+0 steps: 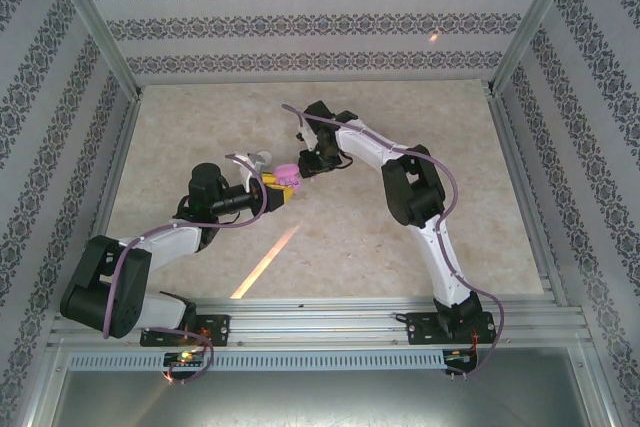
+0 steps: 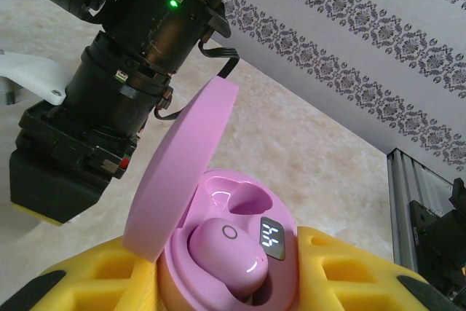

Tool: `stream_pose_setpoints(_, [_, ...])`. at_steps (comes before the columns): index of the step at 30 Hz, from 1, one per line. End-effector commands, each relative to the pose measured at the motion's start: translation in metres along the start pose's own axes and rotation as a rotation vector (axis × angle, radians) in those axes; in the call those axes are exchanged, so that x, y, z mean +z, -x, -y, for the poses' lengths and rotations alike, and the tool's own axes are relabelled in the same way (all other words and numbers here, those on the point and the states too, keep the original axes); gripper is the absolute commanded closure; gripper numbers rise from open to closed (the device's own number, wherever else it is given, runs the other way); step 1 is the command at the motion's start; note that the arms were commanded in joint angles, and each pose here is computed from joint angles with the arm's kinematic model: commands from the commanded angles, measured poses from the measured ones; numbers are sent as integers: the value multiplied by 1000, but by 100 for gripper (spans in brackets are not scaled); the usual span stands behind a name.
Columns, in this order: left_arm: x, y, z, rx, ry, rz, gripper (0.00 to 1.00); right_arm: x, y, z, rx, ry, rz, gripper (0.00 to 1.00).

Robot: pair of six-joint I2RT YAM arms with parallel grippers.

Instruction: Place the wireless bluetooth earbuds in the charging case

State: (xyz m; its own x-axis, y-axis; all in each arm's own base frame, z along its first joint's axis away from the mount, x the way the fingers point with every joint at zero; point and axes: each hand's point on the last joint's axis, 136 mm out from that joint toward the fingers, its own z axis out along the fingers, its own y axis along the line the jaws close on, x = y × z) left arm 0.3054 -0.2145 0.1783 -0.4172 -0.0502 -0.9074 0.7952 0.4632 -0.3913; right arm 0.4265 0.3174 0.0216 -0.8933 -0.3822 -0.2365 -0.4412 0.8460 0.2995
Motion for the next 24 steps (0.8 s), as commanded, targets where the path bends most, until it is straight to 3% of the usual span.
stream_pose_setpoints(1, [-2, 14, 0, 42, -3, 24, 86, -5, -22, -4, -14, -28, -69, 67])
stream_pose_setpoints(7, [-3, 11, 1, 40, -1, 21, 86, -3, -29, -6, -35, -52, -93, 67])
stream_pose_setpoints(11, [-4, 12, 2, 42, 0, 23, 86, -6, -30, -7, -37, -62, -91, 73])
stream_pose_setpoints(24, [-5, 16, 5, 53, -9, 30, 89, -42, -30, -5, -6, -103, 4, 80])
